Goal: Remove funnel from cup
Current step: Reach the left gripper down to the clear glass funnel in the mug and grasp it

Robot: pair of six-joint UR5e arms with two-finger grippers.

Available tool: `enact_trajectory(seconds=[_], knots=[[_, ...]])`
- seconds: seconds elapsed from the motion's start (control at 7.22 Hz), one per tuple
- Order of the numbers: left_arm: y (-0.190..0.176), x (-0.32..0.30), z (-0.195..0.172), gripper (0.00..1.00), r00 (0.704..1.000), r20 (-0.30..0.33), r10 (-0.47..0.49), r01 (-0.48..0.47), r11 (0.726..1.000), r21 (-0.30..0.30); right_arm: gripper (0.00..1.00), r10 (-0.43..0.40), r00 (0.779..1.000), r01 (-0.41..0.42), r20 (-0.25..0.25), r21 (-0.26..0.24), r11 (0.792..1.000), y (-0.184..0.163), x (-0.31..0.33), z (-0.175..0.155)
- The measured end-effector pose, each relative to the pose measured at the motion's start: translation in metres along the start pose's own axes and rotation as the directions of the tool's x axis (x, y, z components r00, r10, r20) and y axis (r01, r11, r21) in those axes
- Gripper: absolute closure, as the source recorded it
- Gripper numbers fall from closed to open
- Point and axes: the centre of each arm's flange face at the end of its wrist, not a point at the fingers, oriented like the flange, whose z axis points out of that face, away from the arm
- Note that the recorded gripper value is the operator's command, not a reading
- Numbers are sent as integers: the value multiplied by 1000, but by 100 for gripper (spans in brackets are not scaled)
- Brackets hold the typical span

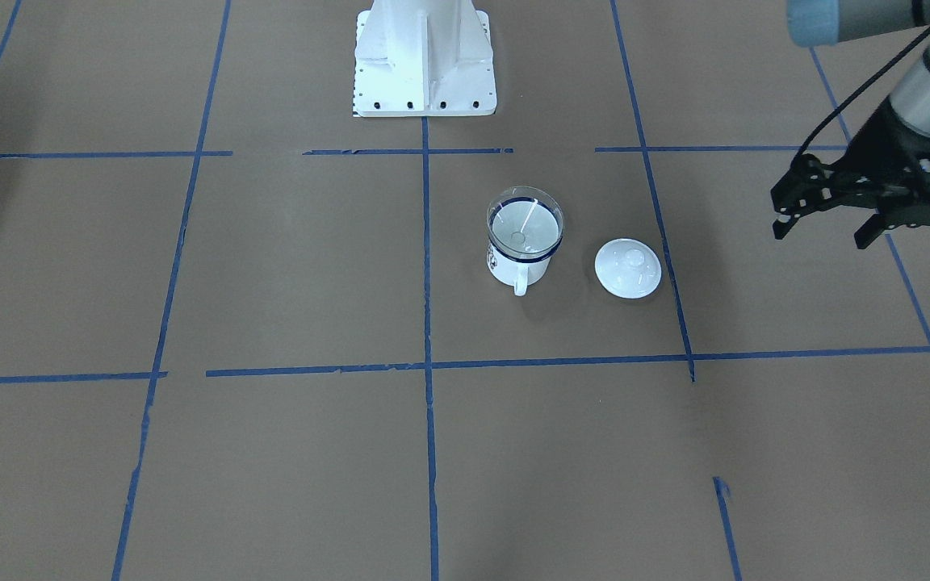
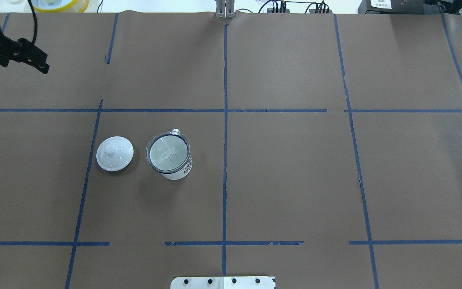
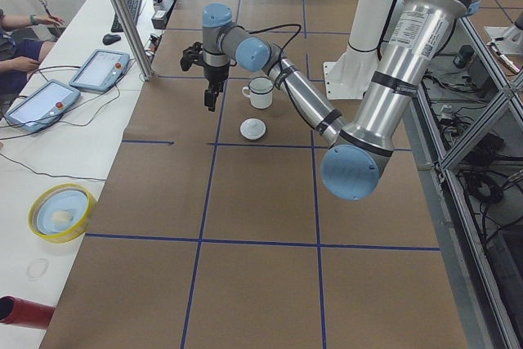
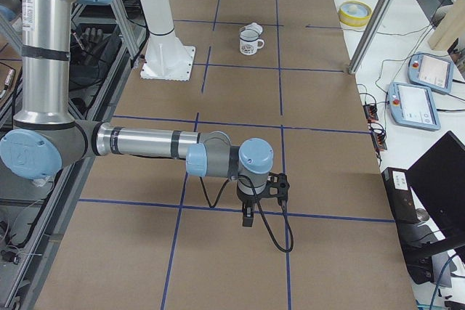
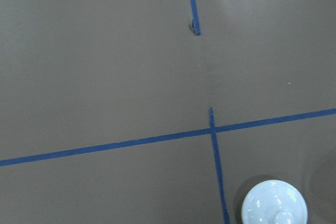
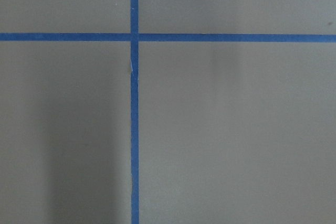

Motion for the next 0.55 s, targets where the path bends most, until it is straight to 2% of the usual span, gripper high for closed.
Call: enact_trajectory(seconds=[0.28,0.55], knots=[[7,65,3,0,999,-25,-22,22,1000,2,0,0,1000,0,0,0,1000,0,0,0],[28,141,26,0,997,-37,-66,65,998,-16,0,-1,1000,1,0,1,1000,0,0,0]])
